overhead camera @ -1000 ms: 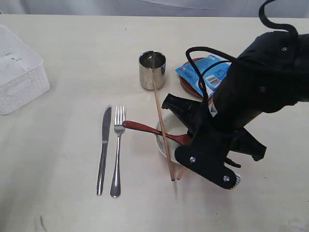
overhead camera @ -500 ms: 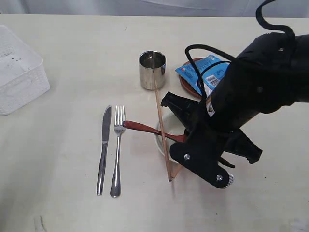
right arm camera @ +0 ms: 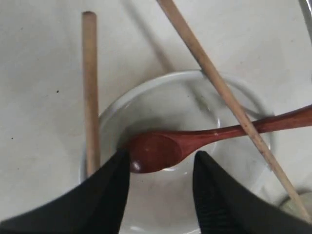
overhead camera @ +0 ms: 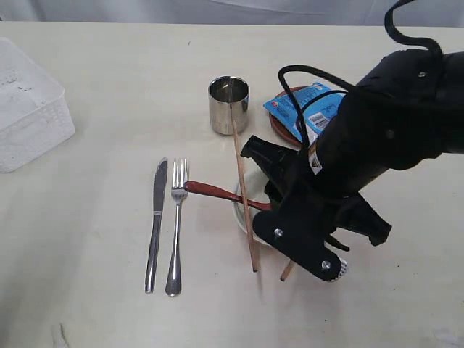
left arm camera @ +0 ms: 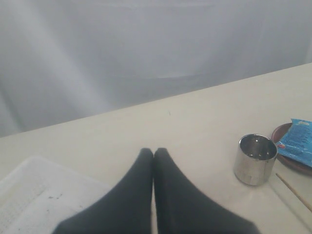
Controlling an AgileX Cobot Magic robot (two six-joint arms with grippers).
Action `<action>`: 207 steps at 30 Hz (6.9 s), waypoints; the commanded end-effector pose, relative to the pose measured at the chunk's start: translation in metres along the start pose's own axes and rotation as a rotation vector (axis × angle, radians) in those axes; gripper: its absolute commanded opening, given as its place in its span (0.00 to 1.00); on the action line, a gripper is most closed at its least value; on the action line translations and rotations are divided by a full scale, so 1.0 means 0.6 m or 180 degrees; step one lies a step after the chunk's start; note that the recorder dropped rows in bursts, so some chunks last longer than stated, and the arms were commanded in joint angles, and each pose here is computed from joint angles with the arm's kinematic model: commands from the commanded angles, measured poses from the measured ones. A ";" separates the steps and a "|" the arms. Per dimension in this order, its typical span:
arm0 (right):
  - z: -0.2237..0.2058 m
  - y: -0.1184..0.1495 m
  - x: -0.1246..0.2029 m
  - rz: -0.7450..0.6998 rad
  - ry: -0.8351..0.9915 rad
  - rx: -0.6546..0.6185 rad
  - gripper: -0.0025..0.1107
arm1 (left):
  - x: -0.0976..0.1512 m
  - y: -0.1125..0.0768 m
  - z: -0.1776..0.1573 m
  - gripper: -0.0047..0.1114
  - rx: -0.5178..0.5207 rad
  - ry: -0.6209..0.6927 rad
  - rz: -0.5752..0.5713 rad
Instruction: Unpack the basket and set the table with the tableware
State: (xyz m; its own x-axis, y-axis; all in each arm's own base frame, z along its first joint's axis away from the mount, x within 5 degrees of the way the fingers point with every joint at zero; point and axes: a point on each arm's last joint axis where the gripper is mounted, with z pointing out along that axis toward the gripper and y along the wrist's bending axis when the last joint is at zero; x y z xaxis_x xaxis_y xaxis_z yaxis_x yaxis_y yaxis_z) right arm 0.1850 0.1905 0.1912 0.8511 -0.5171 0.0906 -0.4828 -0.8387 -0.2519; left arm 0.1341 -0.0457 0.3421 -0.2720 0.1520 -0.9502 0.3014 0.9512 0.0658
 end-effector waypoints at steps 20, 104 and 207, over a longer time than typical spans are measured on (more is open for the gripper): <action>-0.149 0.157 0.143 0.8635 0.0410 0.0279 0.29 | -0.002 0.000 -0.001 0.04 0.0009 -0.0078 -0.0076; 0.096 0.177 0.141 0.9123 0.0361 -0.0374 0.02 | 0.004 0.001 -0.001 0.04 -0.0020 0.0036 -0.0088; 0.036 -0.076 0.056 0.7157 0.0069 -0.0664 0.45 | 0.004 0.001 -0.001 0.04 -0.0023 0.0047 -0.0067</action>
State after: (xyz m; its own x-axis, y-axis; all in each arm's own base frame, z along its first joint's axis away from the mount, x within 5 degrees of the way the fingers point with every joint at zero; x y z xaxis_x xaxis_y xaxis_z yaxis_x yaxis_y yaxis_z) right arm 0.2400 0.2175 0.1836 -0.9313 -0.3539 -0.0862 -0.3636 0.9167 0.1653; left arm 0.1338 -0.0452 0.3408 -0.2931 0.1340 -0.9466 0.2915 0.9555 0.0450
